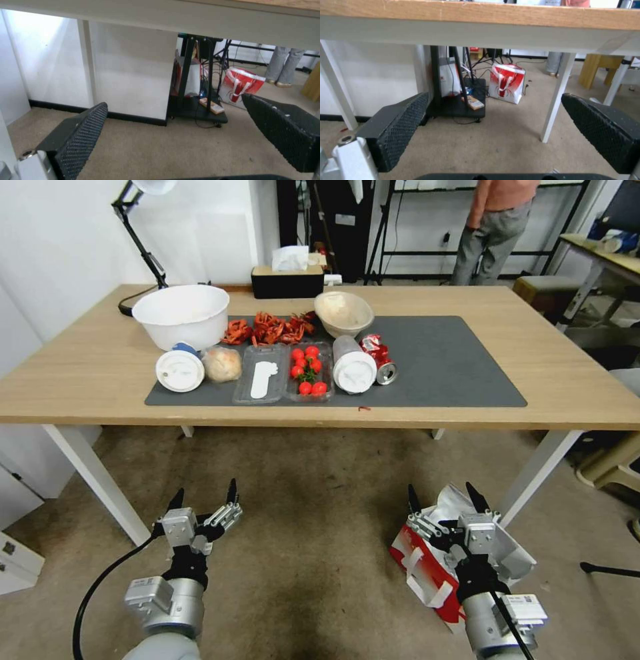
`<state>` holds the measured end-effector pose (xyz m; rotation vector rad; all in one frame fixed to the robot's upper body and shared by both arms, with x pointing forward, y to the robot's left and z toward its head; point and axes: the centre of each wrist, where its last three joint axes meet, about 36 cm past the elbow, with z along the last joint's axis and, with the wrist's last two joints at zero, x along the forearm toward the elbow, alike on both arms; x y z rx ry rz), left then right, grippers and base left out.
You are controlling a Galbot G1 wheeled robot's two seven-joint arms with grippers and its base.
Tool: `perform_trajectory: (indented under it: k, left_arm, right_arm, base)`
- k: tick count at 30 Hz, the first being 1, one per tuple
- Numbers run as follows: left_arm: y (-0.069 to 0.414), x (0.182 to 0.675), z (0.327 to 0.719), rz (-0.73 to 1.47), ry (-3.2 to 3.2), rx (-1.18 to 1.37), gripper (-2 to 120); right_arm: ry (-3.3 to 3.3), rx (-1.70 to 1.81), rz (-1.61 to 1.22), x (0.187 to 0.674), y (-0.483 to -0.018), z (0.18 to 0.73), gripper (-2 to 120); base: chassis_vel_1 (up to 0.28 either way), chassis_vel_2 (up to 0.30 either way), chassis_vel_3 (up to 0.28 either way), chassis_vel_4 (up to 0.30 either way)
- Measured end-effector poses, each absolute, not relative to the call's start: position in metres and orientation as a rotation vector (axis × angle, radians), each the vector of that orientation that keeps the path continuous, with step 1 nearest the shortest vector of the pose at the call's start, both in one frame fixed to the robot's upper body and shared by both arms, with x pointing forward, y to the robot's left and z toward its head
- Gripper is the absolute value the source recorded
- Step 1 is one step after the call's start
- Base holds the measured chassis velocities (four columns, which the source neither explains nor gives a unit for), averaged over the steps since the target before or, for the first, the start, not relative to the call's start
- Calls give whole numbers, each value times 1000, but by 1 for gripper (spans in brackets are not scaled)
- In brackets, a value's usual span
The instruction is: Pick up the food delivery bag from the floor and place it on the table.
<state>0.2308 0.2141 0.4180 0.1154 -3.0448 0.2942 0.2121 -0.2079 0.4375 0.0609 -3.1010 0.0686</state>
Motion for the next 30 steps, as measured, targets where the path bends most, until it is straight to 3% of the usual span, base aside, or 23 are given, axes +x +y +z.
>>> perform_trajectory:
  k: [30]
  left_arm:
    - [212, 231, 418, 302, -3048, 93, 100]
  right_arm:
    - [-3103, 62, 71, 210, -208, 438, 100]
  base:
    - [0, 0, 0, 0]
